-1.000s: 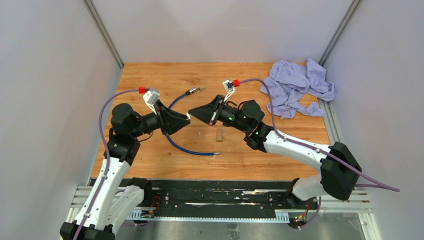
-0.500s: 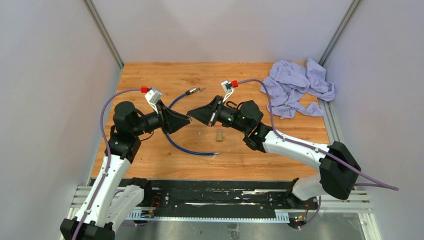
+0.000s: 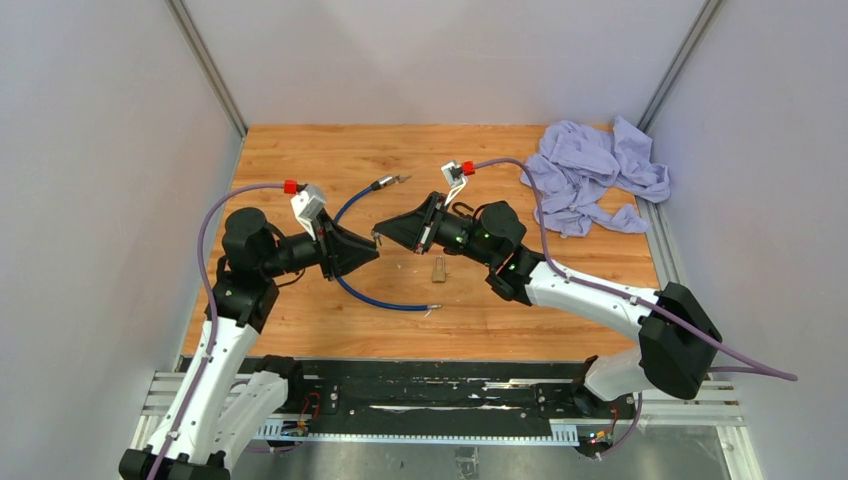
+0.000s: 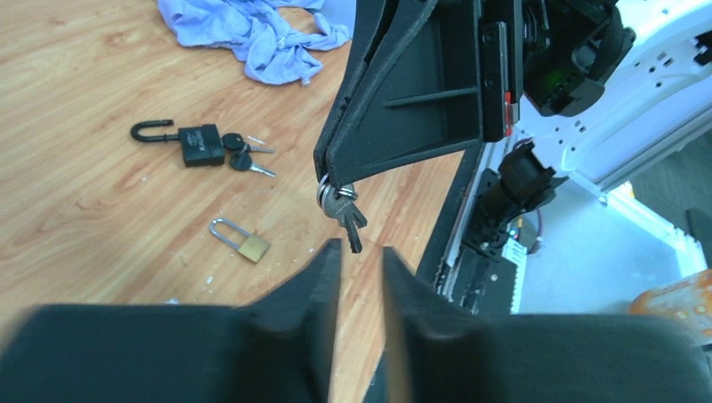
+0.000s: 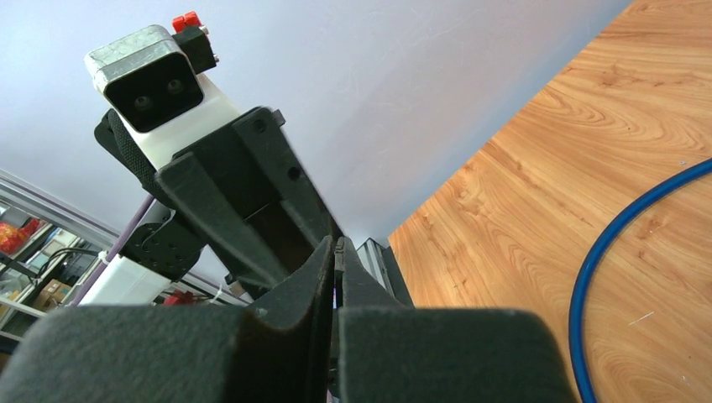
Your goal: Unlock with the key
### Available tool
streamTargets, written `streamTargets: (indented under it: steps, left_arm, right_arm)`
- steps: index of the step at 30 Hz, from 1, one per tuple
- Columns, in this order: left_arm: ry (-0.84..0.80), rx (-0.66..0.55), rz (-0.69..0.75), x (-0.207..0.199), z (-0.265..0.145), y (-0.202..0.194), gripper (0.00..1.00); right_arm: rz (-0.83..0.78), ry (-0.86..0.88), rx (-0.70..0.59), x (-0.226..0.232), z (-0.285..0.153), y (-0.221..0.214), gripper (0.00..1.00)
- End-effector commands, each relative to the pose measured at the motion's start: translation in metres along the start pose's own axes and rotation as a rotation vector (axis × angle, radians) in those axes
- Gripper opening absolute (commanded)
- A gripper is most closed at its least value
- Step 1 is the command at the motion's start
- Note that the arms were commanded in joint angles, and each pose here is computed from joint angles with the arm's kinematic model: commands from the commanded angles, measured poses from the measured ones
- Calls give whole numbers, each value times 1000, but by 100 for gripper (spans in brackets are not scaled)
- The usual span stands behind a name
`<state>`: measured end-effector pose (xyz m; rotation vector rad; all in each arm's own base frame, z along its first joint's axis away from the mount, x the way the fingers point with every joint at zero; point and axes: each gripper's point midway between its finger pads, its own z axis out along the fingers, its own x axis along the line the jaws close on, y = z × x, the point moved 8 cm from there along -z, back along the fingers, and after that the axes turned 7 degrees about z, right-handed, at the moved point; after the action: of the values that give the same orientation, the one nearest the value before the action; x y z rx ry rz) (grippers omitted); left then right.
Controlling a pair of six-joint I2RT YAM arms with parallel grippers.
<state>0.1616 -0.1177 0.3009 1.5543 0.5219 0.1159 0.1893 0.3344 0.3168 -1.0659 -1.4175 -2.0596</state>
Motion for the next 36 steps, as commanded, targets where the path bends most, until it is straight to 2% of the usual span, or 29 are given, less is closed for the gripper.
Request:
streamTargets:
  steps: [1,4,7,10,16,21,36]
  left_arm:
    - [-17,-21,53,-5,-1,10,40]
    - [-13,-24,42,-2,1,11,53]
    - [-10,-26,37,-1,2,12,53]
    - [-10,-29,40,-1,2,13,46]
    - [-14,-33,53,-3,1,14,24]
    - [-17,-17,79,-5,-2,15,13]
    - [-56,34,92,-11,-6,8,7]
  right_arm:
    - [-1,50,12,12,4,0,1]
    - [2,57,17,14,5,0,1]
    - [2,60,20,15,5,0,1]
    - [3,63,27,15,5,-1,0]
    - [3,70,39,16,5,-2,1]
    - [-11,65,40,17,3,-1,1]
    - [-83,66,116,24,-5,-1,1]
